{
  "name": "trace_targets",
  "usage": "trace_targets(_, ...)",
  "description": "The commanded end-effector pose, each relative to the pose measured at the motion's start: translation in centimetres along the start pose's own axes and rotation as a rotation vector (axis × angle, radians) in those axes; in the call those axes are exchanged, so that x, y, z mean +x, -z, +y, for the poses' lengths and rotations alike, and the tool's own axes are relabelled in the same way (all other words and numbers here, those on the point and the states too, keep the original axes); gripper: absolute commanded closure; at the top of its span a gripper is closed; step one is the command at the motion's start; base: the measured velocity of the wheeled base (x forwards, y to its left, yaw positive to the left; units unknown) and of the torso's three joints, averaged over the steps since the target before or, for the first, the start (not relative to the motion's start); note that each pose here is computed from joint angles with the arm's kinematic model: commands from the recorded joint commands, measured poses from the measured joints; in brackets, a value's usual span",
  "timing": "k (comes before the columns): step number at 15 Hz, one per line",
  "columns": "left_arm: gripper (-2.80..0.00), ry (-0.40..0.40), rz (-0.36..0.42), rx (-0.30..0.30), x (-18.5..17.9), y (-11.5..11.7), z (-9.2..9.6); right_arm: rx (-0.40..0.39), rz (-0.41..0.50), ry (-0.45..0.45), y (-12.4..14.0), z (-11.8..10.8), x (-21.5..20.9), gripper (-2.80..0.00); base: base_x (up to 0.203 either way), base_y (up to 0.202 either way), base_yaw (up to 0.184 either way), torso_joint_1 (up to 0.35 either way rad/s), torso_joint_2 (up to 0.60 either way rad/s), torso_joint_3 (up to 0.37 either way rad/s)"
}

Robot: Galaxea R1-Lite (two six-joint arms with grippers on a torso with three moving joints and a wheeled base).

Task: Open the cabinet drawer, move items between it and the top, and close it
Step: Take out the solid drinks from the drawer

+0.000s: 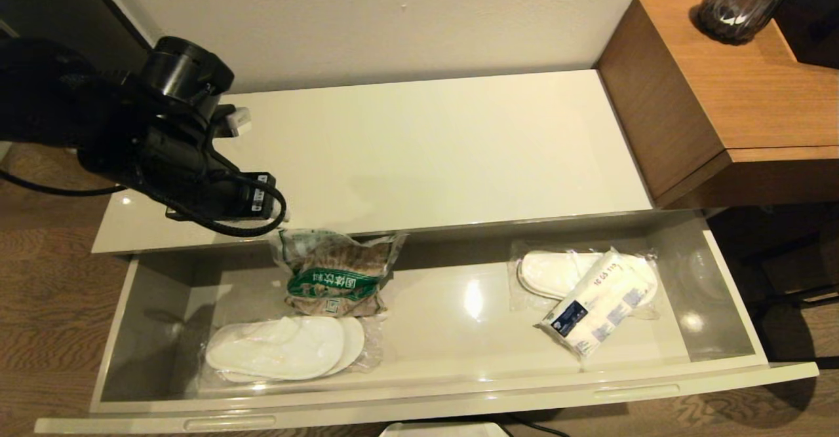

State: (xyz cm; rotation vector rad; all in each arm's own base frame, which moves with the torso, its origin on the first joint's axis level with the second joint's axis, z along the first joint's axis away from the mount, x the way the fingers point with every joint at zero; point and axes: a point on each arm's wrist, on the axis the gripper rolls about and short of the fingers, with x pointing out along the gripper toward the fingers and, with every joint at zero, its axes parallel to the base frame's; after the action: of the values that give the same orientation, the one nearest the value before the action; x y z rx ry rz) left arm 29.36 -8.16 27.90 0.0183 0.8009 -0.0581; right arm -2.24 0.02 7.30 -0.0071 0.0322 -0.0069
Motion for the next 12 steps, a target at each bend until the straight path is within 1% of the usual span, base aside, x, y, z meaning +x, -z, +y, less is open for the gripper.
trace_targets(1,-2.80,-0.049,0.007,0.034,0.7,0.0,-0.8,0.000,0.001,0.001,0.0,0.0,0.0,0.00,0.000,0.000,0.000,0.000,0.00,0.000)
trace_targets(3,-2.80,-0.059,0.014,0.062,1.4,-0.1,-1.4,0.000,0.000,0.001,0.0,0.0,0.0,0.00,0.000,0.000,0.000,0.000,0.00,0.000)
trace_targets(4,-2.80,-0.060,0.011,0.095,1.4,-0.2,-1.5,0.000,0.002,0.001,0.0,0.0,0.0,0.00,0.000,0.000,0.000,0.000,0.00,0.000)
trace_targets(5,-2.80,-0.059,0.008,0.141,1.1,-0.2,-1.4,0.000,0.001,0.001,0.0,0.0,0.0,0.00,0.000,0.000,0.000,0.000,0.00,0.000)
trace_targets(8,-2.80,-0.037,0.017,0.396,0.9,-0.1,-1.4,0.000,0.002,0.001,0.0,0.0,0.0,0.00,0.000,0.000,0.000,0.000,0.00,0.000)
trace_targets(9,-2.80,0.003,0.019,0.465,1.0,-0.1,-1.2,0.000,0.000,0.001,0.0,0.0,0.0,0.00,0.000,0.000,0.000,0.000,0.00,0.000)
trace_targets(10,-2.80,0.038,0.020,0.532,1.2,-0.3,-0.6,0.000,0.000,0.001,0.0,0.0,0.0,0.00,0.000,0.000,0.000,0.000,0.00,0.000)
trace_targets(11,-2.80,0.063,0.023,0.582,1.7,-0.4,0.0,0.000,0.002,0.001,0.0,0.0,0.0,0.00,0.000,0.000,0.000,0.000,0.00,0.000)
trace_targets(12,-2.80,0.069,0.032,0.603,2.1,-0.4,0.1,0.000,0.000,0.001,0.0,0.0,0.0,0.00,0.000,0.000,0.000,0.000,0.00,0.000)
